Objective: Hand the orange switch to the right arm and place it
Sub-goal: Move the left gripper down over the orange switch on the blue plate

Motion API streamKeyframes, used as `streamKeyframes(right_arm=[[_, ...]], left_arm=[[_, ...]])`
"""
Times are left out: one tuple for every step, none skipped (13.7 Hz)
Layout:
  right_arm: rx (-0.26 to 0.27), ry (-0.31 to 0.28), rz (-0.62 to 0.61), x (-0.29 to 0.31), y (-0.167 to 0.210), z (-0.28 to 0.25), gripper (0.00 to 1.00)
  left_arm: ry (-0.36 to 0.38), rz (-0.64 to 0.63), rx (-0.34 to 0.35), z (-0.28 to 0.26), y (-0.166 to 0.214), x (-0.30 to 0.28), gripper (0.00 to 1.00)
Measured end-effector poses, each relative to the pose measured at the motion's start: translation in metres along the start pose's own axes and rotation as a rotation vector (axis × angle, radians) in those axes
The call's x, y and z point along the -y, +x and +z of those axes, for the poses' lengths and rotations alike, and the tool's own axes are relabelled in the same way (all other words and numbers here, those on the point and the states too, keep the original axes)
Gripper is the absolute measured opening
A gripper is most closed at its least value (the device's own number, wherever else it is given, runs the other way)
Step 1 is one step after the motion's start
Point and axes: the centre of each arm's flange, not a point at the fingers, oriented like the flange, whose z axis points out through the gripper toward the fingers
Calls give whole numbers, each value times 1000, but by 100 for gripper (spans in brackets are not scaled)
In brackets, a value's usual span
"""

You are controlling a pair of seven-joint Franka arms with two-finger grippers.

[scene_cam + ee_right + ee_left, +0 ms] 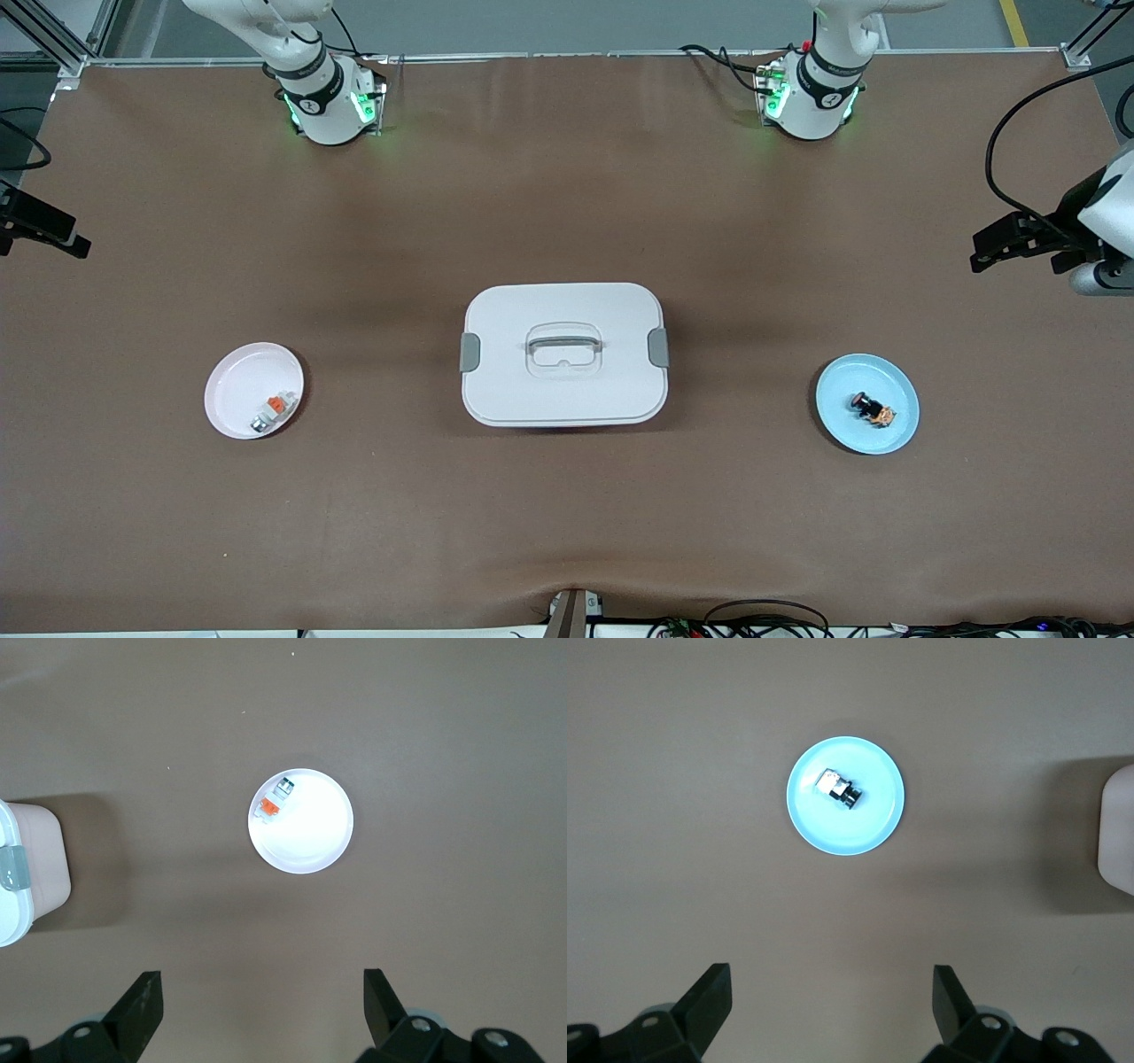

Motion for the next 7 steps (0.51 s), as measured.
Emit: streamKeyframes(right_arm=[[0,0,0,0,0,0,100],[0,0,0,0,0,0,100],[0,0,0,0,0,0,100],[0,0,0,0,0,0,100],[0,0,0,0,0,0,100],[0,0,1,0,0,0,100],[0,0,1,0,0,0,100]], left_arm=[[0,9,3,3,2,-4,100],[0,31,5,8,6,-7,100],[-1,67,6,16,11,-9,100],[-1,110,7,25,17,-10,100],[-2,154,12,37,25,-10,100],[-4,193,21,51,32,-10,100],[-6,228,32,65,39,-10,100]])
